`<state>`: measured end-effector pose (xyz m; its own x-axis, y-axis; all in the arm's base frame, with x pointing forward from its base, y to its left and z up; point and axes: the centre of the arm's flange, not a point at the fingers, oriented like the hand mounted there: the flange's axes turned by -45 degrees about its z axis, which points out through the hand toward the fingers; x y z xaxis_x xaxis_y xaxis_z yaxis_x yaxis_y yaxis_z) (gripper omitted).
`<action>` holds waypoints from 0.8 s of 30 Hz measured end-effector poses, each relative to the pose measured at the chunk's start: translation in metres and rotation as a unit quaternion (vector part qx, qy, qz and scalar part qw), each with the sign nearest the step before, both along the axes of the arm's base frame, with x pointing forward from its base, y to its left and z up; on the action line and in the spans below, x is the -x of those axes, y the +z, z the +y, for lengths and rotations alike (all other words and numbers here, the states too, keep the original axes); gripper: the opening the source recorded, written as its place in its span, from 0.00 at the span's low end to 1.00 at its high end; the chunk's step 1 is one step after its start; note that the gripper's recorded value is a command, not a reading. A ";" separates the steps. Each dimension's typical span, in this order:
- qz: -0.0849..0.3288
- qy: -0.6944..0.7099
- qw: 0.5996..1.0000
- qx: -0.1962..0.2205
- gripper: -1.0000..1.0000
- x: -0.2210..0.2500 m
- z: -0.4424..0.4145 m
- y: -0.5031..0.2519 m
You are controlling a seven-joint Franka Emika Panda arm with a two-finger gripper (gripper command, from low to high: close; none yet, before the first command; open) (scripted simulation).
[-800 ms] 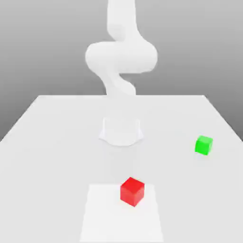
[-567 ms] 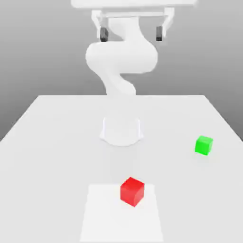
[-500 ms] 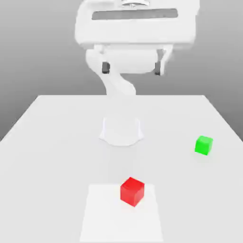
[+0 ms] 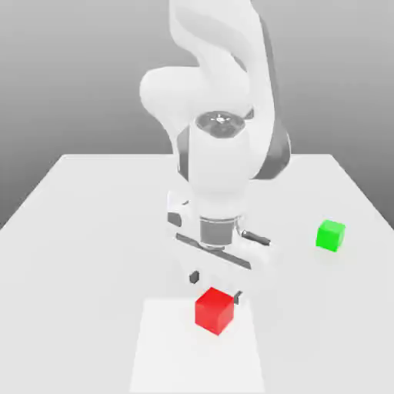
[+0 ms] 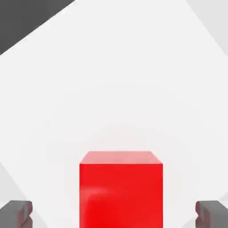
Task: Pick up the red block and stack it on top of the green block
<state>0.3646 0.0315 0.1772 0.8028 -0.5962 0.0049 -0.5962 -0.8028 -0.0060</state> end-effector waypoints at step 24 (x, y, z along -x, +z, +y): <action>0.001 -0.004 1.000 0.003 0.00 0.006 0.014 0.037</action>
<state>0.3589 0.0458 0.2146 0.7977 -0.6030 0.0059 -0.6030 -0.7978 0.0002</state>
